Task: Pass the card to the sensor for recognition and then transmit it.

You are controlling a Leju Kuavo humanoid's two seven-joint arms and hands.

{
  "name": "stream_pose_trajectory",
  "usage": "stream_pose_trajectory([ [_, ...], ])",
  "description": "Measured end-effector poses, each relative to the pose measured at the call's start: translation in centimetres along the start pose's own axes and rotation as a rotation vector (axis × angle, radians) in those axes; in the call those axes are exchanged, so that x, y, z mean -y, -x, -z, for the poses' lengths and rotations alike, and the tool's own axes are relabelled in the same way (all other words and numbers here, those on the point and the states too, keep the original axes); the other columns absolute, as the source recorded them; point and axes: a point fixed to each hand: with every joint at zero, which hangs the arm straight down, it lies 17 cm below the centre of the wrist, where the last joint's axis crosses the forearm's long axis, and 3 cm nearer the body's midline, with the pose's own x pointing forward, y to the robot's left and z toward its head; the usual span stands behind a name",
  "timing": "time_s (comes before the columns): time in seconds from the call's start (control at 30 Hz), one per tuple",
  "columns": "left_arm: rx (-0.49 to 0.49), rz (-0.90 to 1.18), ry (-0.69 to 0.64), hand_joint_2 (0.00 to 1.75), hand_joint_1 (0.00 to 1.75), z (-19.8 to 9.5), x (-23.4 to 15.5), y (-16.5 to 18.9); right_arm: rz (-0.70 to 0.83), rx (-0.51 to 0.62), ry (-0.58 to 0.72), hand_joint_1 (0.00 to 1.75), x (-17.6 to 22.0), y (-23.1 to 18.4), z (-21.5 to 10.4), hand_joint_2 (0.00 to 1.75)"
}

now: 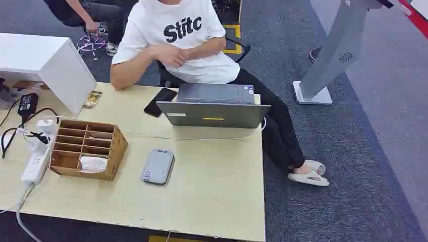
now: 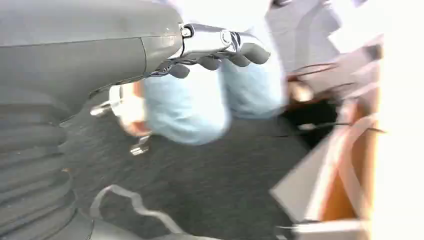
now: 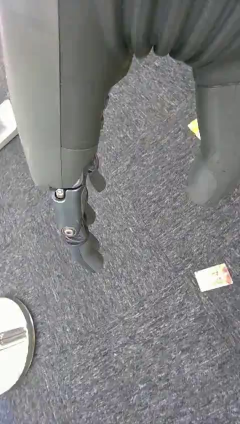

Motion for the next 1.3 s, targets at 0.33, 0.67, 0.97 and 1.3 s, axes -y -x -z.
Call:
stream_pose_trajectory([
  [0.33,0.389,0.067,0.052,1.75,0.00,1.0,1.6,-12.8,0.002,-0.053,-0.010,0.00,-0.8,1.6,-0.7,1.75],
  [0.67,0.781,0.095,0.134,1.75,0.00,-1.1,4.7,-26.9,-0.025,-0.112,-0.051,0.00,-2.5,3.5,-1.9,1.75],
  [0.97,0.996,0.118,0.216,1.75,0.00,-2.5,8.9,-36.3,-0.071,-0.142,-0.103,0.00,-4.0,4.6,-2.9,1.75],
  [1.3,1.060,0.228,0.277,1.75,0.00,-1.8,15.2,-41.1,-0.125,-0.161,-0.156,0.00,-5.2,5.4,-3.6,1.75],
])
